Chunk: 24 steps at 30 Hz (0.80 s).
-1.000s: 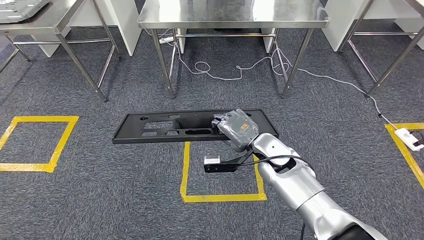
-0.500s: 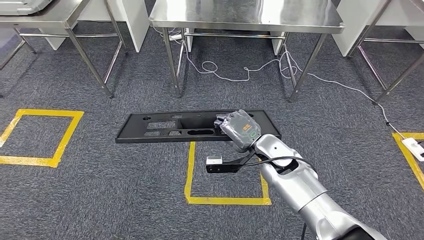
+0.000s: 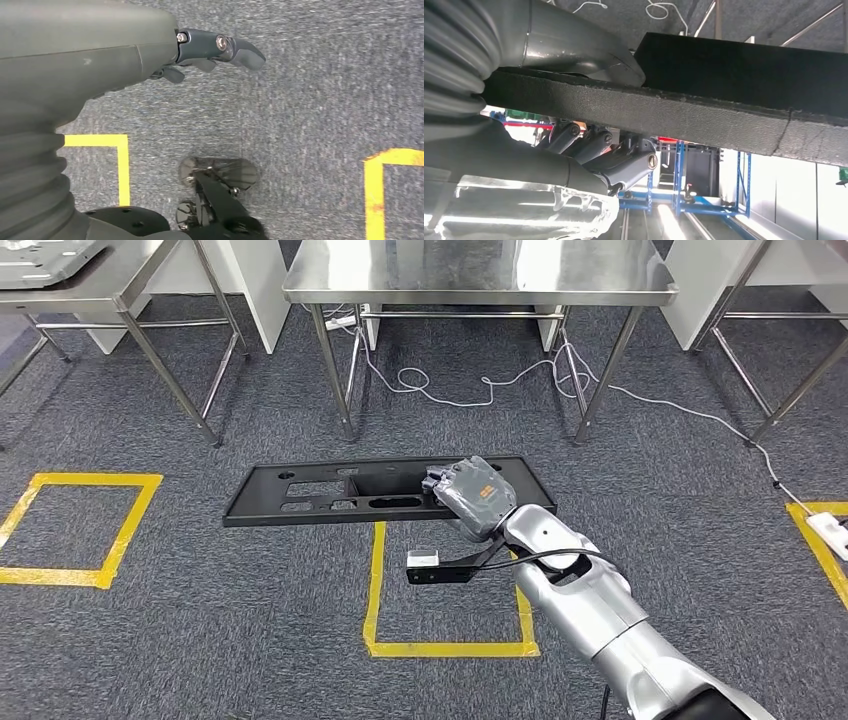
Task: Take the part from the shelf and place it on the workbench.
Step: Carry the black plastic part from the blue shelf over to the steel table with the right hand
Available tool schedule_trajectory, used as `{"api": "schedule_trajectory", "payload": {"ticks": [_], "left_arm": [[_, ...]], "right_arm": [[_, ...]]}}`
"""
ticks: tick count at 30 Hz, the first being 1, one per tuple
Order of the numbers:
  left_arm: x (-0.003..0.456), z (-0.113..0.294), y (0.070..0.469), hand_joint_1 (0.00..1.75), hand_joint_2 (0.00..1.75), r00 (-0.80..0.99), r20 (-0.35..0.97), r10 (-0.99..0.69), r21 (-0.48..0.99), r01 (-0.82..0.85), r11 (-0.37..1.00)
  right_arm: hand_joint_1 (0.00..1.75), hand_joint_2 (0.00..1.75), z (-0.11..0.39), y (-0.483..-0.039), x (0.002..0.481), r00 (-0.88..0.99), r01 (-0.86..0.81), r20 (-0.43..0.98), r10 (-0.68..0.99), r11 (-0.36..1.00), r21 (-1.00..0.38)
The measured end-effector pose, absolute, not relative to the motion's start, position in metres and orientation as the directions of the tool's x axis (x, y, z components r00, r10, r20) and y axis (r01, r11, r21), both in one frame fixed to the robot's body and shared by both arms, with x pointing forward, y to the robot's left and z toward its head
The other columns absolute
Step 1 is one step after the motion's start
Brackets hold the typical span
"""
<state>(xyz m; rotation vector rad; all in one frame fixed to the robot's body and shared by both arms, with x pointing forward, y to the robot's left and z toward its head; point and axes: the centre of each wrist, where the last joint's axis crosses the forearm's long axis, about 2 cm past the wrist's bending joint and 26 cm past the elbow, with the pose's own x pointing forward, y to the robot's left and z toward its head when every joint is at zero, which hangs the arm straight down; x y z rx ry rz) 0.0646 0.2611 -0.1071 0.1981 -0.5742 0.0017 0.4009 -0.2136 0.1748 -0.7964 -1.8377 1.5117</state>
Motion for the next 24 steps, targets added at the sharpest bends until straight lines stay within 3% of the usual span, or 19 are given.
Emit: {"api": "schedule_trajectory", "payload": {"ticks": [24], "left_arm": [[0.0654,-0.1070,0.2611,0.00,1.75,0.834,0.550,-0.046,0.181,-0.066,0.981]], "right_arm": [[1.71,1.75,0.1699,-0.2161,0.4012,-0.621,0.053,0.090,0.779,0.156,-0.986]]}}
